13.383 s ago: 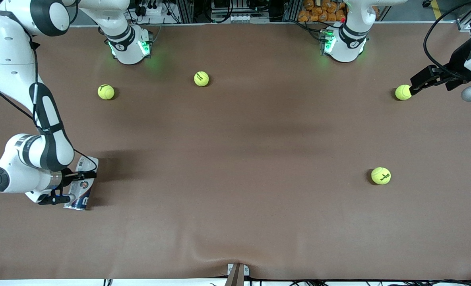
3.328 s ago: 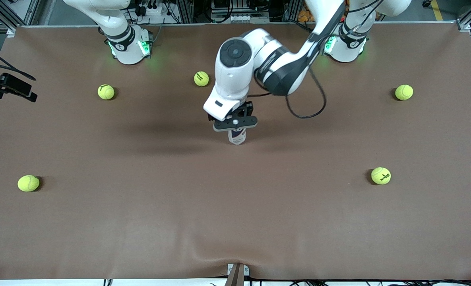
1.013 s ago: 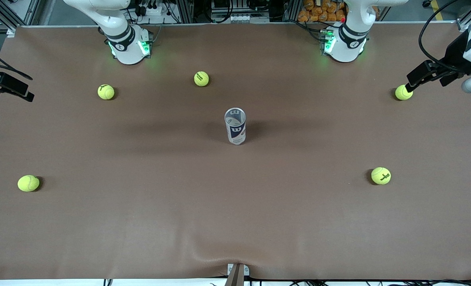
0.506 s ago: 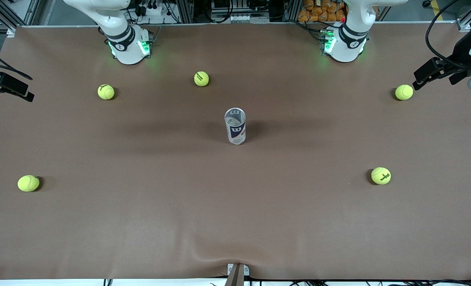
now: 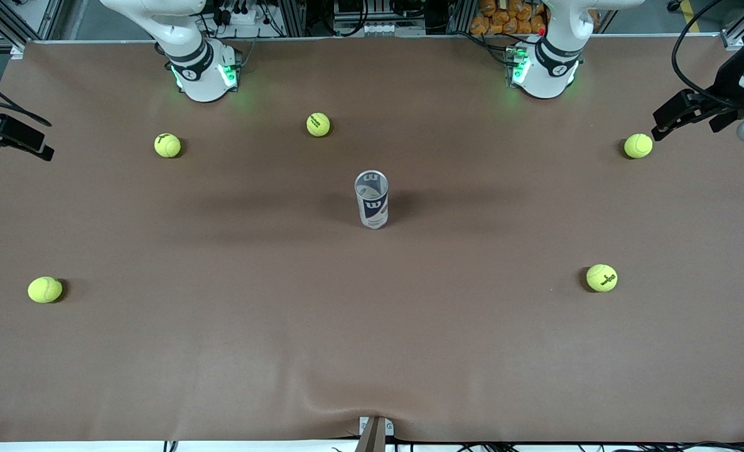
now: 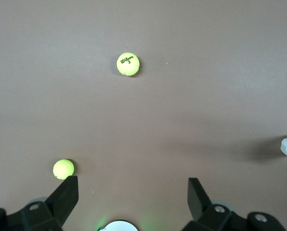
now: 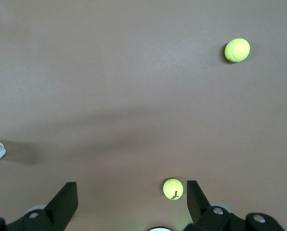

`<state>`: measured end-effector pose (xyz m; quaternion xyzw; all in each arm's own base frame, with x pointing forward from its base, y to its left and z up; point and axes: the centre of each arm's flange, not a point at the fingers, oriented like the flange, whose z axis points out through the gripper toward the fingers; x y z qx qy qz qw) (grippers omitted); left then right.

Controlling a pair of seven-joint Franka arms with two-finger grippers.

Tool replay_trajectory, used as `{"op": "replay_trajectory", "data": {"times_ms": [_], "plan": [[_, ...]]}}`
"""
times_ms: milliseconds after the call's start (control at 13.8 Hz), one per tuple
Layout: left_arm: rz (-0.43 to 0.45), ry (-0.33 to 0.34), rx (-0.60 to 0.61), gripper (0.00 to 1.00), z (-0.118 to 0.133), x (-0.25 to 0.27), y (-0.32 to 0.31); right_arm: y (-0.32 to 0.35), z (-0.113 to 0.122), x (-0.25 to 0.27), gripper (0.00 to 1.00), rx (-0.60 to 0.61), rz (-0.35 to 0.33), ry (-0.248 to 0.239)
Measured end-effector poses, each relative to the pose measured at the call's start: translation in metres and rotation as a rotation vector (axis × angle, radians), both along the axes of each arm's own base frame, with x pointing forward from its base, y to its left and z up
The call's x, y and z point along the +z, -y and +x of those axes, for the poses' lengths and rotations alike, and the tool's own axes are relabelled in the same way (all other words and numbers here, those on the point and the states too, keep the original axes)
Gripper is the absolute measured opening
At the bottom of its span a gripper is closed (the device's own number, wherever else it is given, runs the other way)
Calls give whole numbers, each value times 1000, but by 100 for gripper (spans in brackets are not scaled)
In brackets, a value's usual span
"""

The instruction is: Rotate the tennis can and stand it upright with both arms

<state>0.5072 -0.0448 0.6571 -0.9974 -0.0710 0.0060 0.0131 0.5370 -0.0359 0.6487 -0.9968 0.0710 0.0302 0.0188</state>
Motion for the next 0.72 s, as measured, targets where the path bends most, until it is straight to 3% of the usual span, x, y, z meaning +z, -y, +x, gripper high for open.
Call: {"op": "replay_trajectory", "data": {"times_ms": [723], "plan": [[1, -9, -2, 100, 1, -2, 1, 0, 0, 0, 100, 0, 0, 0]]}}
